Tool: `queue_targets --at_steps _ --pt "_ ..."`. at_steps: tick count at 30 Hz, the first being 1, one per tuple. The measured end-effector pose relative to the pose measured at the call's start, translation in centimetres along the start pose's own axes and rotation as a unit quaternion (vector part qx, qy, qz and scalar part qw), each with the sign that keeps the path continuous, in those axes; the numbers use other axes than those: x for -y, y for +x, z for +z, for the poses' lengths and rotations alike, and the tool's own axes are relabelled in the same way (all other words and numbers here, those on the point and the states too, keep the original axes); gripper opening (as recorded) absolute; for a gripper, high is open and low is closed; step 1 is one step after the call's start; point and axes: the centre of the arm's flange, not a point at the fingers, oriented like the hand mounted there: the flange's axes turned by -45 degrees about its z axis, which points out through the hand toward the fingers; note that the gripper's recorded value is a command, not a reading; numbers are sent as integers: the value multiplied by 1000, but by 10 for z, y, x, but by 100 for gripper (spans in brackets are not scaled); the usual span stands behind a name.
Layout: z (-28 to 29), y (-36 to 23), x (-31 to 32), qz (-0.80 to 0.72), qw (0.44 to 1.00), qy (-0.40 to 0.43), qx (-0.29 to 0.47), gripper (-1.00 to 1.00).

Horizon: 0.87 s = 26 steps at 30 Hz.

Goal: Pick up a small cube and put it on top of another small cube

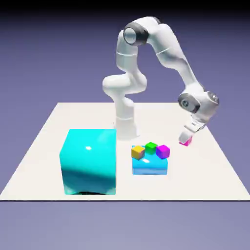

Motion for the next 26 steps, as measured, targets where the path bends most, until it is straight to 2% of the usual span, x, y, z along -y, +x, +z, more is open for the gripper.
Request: queue_targets --at_steps 8,13,15,19,20,22,26 --pt "-39 -68 -130 88 995 40 -16 -100" --pt "-45 -145 -218 206 976 66 -29 -100" --pt "-44 -151 -225 218 973 67 -28 -100" --pt "13 -141 -221 218 973 67 -28 -100" --pt "24 -140 -220 218 973 67 -28 100" --pt "24 -140 -220 218 973 66 -28 100" --pt "-33 -149 -225 218 973 65 -28 100"
